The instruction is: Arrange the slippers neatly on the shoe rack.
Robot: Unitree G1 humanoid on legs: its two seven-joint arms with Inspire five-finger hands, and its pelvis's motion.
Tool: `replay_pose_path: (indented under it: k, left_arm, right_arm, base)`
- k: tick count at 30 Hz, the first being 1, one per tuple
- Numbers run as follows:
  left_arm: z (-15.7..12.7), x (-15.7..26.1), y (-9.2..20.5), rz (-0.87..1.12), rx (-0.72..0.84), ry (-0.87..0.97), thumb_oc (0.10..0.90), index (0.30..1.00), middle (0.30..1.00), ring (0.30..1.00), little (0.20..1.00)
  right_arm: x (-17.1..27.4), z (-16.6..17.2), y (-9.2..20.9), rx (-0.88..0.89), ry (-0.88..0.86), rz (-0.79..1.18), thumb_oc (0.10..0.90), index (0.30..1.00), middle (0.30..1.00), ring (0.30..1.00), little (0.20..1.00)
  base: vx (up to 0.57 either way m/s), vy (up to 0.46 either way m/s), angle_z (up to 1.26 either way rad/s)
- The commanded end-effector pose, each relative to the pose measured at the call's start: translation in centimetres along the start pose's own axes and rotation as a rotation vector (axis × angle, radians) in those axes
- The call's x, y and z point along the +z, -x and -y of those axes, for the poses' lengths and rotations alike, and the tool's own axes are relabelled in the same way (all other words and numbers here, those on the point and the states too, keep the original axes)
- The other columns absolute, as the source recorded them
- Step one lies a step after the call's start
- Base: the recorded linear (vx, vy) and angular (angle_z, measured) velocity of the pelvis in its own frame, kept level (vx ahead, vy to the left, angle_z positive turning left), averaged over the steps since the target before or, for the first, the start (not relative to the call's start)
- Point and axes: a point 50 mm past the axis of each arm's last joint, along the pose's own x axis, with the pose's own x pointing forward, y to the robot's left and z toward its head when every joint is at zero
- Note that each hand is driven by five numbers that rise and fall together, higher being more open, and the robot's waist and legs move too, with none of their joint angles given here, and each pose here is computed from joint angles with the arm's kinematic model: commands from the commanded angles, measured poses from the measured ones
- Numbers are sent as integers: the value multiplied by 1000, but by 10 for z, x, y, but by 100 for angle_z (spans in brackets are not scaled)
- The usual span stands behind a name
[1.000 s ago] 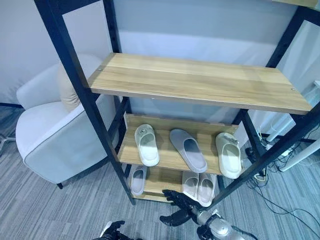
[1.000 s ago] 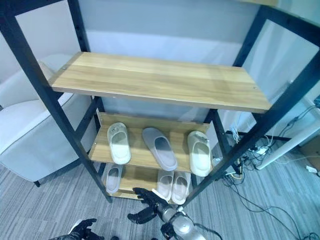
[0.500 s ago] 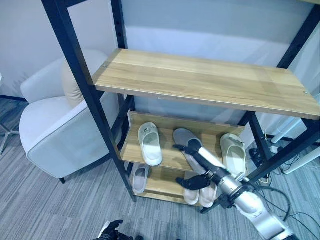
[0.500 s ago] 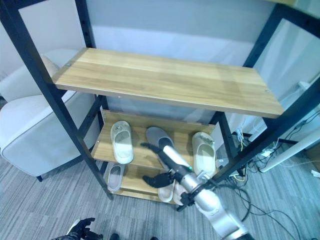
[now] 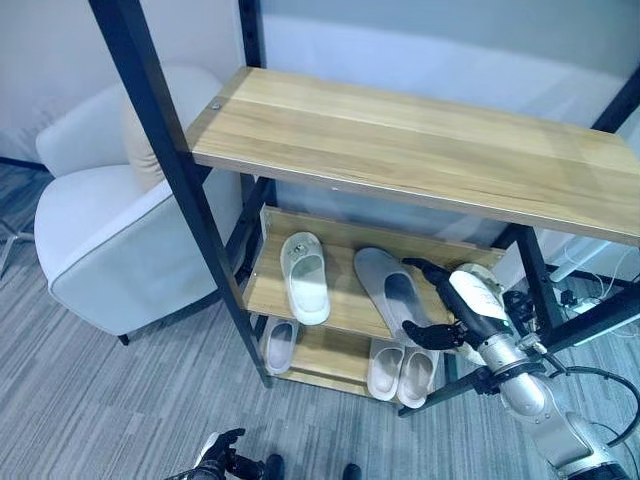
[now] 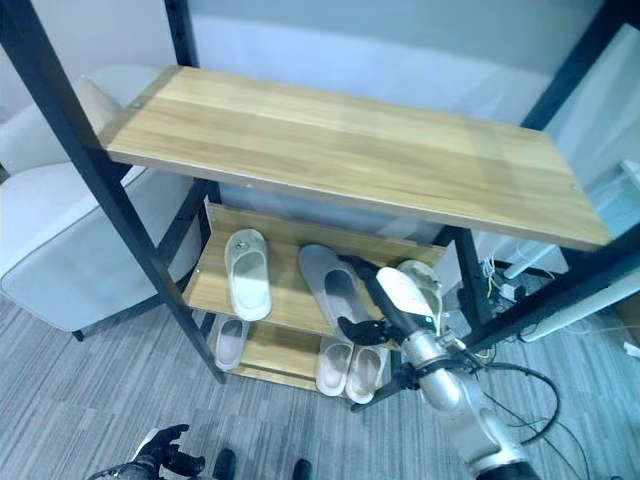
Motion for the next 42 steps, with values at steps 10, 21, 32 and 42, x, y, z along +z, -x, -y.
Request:
replay_pose_path:
  k: [10,21,32,42]
  left_arm:
    - [8,-11,2,-60,-52,12,800,900,900,900,900]
    - [5,-5,0,-45,-30,86,800,900,900,900,900]
    - [0,-2,-2,-43,-4,154,800,900,900,900,900]
    - [0,4,-3,-16,-3,136,800,900,900,900,900]
  right_arm:
    - [21,79,-39,-266,171,152,800,900,900,900,900]
    - [9,84,-51,-248,211,94,800,900,900,900,900]
    - [9,78,-58,-227,204,83,800,900,900,900,900]
    - [6,83,-64,-286,158,64,800,900,900,900,900]
  base:
    - [-4,1,3]
    - [-2,2,1]
    - [-2,-8,6]
    - [0,0,0]
